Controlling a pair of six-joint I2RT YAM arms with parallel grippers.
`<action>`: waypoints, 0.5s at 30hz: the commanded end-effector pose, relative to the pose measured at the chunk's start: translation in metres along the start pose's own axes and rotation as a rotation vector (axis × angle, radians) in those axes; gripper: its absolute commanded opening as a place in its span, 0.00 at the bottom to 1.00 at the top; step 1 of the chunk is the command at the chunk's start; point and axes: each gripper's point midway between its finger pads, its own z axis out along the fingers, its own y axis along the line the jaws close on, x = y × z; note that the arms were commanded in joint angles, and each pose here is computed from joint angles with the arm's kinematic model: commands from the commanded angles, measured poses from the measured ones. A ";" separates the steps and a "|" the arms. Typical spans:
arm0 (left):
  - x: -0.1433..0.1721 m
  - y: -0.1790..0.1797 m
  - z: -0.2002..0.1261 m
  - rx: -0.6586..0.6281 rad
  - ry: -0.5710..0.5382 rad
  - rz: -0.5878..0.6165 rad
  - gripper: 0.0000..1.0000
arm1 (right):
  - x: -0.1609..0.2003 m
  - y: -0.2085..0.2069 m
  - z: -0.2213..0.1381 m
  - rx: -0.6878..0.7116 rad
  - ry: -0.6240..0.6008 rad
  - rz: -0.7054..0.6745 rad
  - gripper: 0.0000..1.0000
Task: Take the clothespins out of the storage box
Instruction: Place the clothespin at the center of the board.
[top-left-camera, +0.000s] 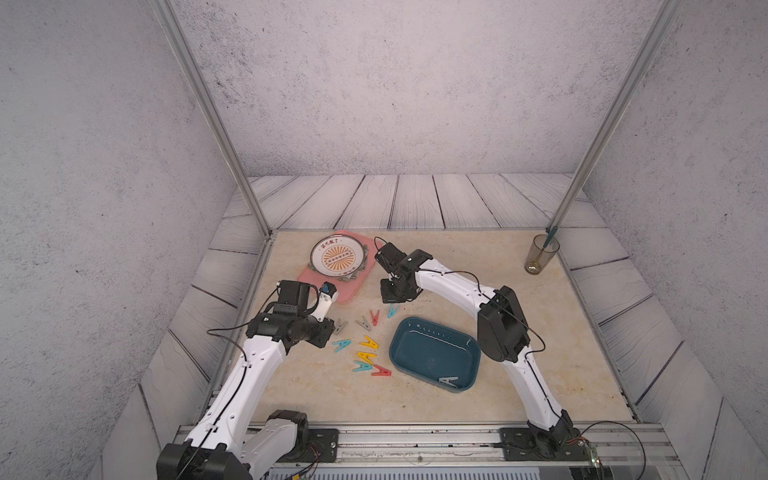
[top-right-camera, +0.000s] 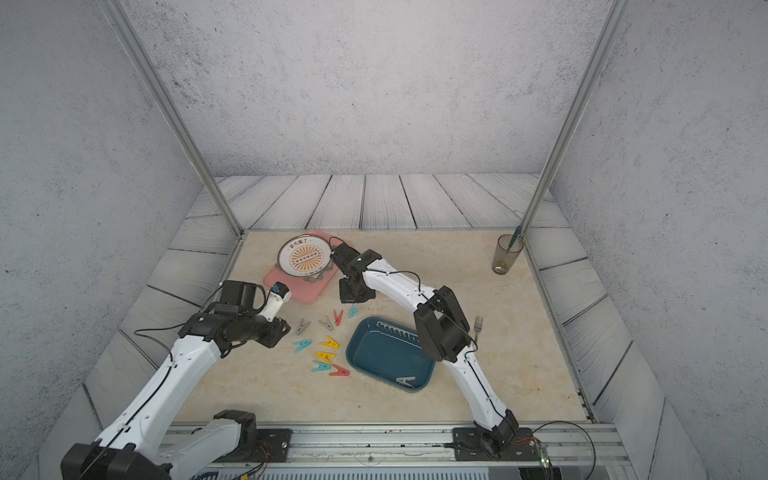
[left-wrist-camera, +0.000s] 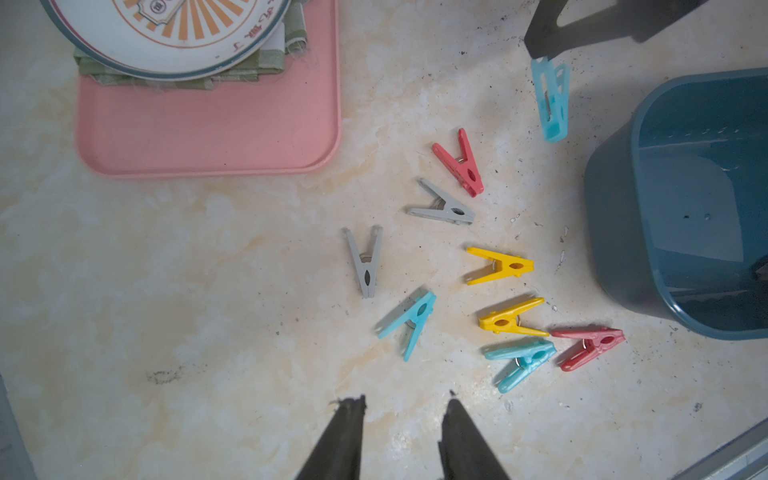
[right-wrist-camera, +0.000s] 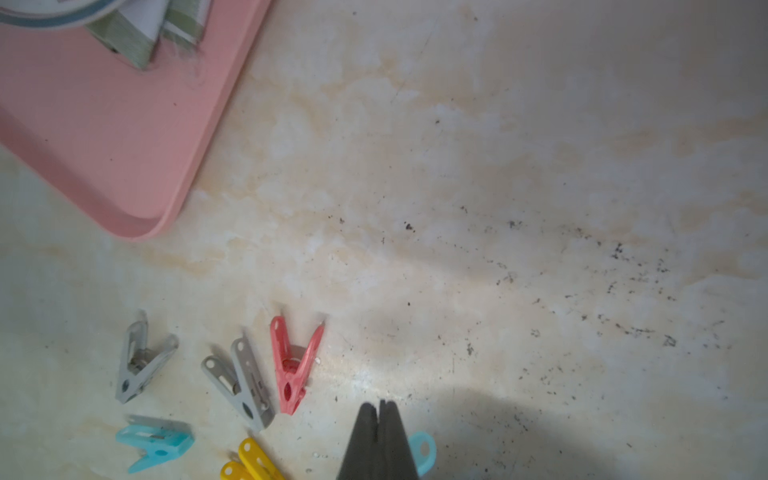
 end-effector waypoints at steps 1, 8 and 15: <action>-0.009 0.002 -0.002 0.001 -0.025 0.000 0.38 | 0.004 -0.018 0.023 0.062 0.047 -0.038 0.05; -0.014 0.007 0.000 -0.019 -0.037 0.018 0.39 | 0.009 -0.027 0.038 0.056 0.090 -0.057 0.14; -0.017 0.010 0.000 -0.034 -0.065 0.022 0.41 | -0.005 -0.038 0.016 0.024 0.063 -0.036 0.25</action>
